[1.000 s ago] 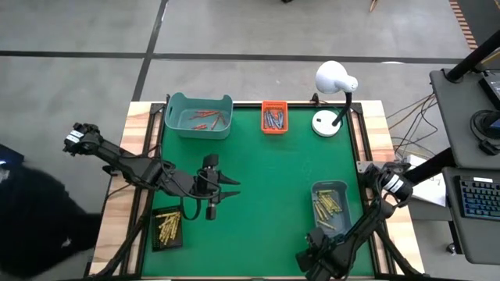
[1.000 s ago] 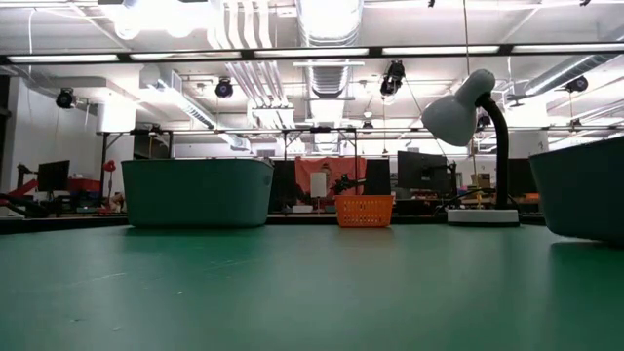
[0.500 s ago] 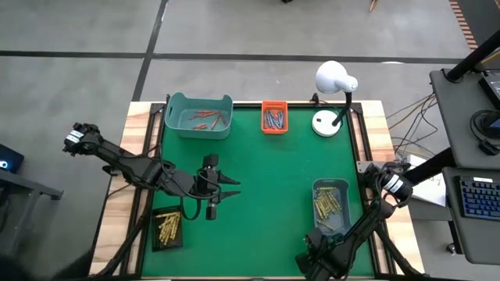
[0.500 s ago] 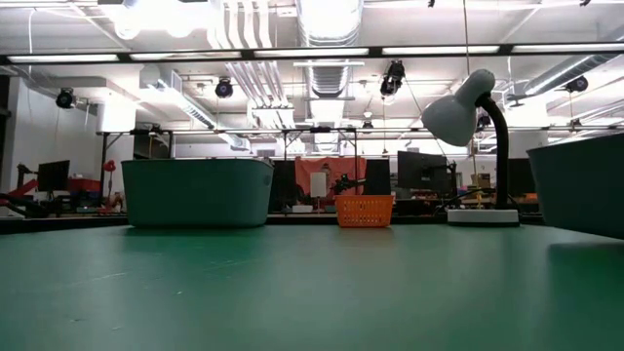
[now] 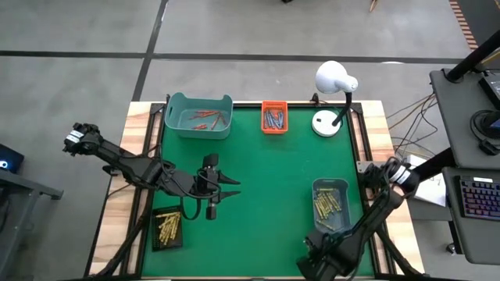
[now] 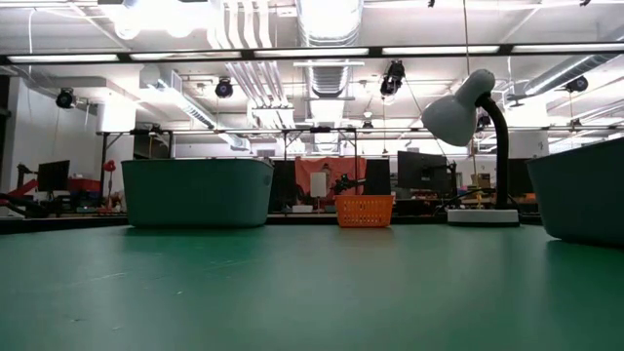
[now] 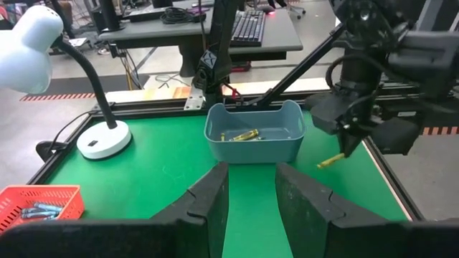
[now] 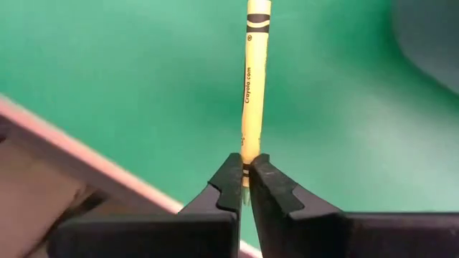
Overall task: Sort crayons
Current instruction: Put the green crayon into the blue bin
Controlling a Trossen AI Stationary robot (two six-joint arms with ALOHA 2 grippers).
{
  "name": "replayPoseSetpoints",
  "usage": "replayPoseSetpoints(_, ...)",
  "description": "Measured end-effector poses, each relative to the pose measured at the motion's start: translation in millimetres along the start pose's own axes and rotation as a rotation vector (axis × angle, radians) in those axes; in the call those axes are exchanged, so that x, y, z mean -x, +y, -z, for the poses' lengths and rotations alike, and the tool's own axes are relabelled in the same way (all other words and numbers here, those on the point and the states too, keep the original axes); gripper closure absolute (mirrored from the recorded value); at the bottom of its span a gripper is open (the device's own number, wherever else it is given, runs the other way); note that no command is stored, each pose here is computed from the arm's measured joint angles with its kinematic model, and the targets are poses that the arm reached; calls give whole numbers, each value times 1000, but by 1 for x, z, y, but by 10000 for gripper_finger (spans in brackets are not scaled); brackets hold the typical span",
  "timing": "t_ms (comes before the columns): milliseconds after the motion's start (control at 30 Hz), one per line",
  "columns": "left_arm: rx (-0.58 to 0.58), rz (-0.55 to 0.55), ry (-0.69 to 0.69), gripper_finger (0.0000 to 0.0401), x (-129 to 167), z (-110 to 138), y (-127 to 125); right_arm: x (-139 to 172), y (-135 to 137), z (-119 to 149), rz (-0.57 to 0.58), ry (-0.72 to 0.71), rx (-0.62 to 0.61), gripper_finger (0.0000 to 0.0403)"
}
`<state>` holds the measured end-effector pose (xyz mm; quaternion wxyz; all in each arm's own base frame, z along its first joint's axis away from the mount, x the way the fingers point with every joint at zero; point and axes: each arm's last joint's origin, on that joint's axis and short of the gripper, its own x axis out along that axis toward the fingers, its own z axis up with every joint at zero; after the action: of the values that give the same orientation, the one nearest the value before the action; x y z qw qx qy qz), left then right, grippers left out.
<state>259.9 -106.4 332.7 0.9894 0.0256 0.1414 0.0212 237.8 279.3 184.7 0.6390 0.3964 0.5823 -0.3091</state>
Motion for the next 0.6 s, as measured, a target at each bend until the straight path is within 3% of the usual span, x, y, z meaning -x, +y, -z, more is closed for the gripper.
replayPoseSetpoints(133,1,-1,-1,304,0,0,0,10,12,0,-165,-19,96,391)
replayPoseSetpoints(233,3,0,-6,304,0,-1,0,21,26,-7,-329,-110,163,391)
replayPoseSetpoints(333,9,1,-17,304,0,-2,0,31,34,-23,-402,-202,205,391)
replayPoseSetpoints(467,13,1,-25,304,0,-3,0,37,30,-49,-323,-256,260,391)
replayPoseSetpoints(600,25,2,-26,304,0,-3,0,49,8,-75,-114,-268,258,391)
